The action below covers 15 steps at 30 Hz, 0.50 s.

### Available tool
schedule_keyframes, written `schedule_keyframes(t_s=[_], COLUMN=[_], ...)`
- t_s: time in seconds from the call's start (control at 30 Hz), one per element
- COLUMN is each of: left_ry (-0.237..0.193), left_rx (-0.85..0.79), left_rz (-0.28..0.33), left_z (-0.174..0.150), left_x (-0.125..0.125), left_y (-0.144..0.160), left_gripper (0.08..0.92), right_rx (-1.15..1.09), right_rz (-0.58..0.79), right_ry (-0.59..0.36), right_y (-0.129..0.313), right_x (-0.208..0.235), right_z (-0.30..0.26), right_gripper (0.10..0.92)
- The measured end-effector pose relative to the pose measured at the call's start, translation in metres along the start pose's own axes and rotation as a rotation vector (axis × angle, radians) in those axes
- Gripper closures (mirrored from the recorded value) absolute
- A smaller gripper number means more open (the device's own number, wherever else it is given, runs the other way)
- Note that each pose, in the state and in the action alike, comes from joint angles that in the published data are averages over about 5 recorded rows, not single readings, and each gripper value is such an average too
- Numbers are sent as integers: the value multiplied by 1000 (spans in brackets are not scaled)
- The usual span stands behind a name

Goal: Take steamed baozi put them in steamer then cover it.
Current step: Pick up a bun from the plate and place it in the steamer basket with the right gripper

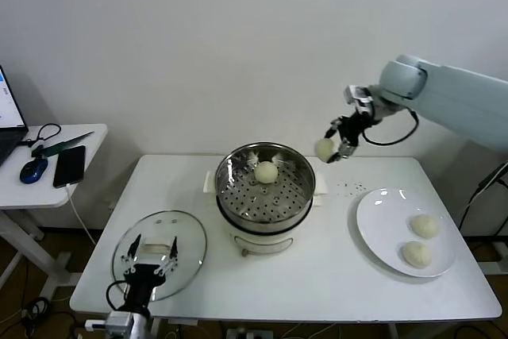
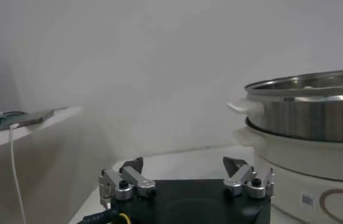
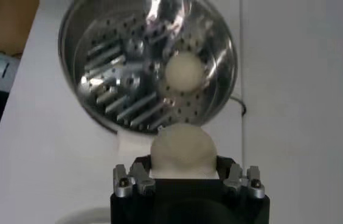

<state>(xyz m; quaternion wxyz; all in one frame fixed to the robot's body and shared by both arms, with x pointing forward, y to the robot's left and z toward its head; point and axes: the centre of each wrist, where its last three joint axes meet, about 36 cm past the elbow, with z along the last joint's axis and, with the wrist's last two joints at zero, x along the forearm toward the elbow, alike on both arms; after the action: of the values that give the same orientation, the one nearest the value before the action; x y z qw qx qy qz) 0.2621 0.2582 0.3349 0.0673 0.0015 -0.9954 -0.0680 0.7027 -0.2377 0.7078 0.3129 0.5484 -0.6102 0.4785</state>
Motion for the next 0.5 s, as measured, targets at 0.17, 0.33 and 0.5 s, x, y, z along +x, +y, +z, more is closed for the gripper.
schedule_keyframes(t_s=[0.17, 0.33, 0.5], left_ry=[3, 2, -2], left_rx=[-3, -8, -15], left_rz=[12, 12, 9], left_z=[0, 0, -2], left_x=[3, 2, 0], left_y=[-3, -3, -2], left_gripper=[177, 177, 177], right_rx=[36, 66, 86], right_rz=[-22, -60, -99], right_ry=[-10, -3, 8], right_y=[-5, -2, 5], right_x=[-25, -62, -100], right_z=[-52, -91, -116], right_gripper=[335, 335, 333])
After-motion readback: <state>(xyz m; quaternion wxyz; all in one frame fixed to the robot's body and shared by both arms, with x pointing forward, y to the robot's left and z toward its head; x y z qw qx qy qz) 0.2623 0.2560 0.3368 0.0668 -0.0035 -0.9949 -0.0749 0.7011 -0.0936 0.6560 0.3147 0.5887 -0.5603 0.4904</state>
